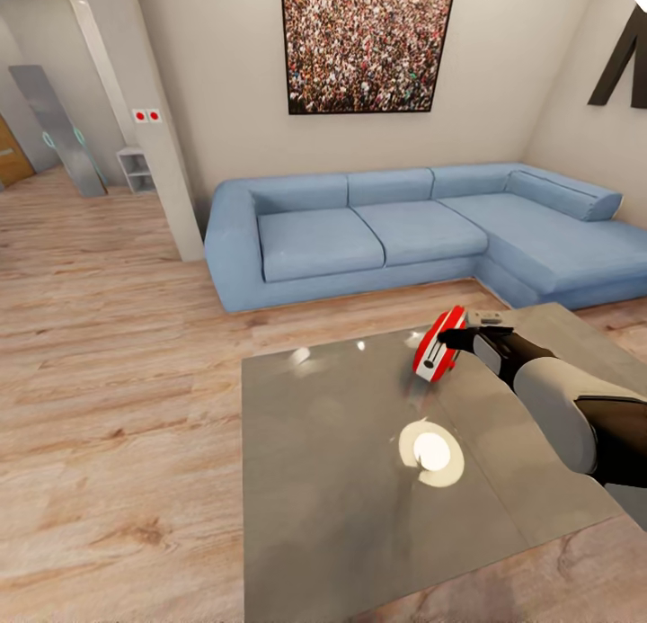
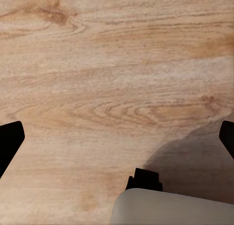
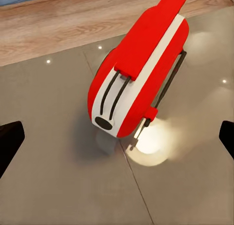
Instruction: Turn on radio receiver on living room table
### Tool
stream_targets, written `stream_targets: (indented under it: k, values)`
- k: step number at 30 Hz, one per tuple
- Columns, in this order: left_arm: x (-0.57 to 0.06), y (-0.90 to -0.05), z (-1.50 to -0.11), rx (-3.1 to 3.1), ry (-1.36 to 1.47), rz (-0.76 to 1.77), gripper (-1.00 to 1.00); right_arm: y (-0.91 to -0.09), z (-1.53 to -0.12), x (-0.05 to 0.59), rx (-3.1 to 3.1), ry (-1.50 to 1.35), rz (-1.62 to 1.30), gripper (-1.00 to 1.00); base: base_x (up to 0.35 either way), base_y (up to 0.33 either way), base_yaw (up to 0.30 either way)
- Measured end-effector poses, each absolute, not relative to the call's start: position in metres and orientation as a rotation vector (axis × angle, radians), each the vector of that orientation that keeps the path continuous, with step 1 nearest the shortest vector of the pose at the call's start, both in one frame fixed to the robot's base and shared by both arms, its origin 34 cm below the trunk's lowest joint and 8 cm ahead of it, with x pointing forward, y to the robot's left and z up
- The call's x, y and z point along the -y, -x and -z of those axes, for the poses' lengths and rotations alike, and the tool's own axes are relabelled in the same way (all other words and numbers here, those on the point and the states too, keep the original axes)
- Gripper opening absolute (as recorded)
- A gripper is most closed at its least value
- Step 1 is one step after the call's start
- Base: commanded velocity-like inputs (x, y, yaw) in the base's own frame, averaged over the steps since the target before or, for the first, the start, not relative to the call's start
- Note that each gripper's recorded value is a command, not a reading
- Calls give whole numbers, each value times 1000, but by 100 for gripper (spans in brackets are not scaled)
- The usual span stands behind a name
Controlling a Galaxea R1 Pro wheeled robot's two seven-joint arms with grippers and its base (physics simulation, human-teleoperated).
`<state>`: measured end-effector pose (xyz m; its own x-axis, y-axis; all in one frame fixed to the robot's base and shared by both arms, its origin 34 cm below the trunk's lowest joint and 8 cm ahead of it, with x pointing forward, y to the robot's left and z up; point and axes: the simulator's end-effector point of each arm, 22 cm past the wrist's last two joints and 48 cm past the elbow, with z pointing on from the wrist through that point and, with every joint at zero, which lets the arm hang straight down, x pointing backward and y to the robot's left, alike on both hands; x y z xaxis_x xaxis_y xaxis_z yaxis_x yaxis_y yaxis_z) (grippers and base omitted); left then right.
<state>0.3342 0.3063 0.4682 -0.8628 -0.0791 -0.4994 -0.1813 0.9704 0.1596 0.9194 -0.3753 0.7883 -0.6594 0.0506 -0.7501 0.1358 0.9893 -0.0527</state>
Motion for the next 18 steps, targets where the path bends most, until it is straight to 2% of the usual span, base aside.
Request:
stream_targets:
  k: [18]
  values:
    - [-306,-324,-463,-2638,181,-279,100,-918,-766,375,-2318,-125,133,100,0,0,0]
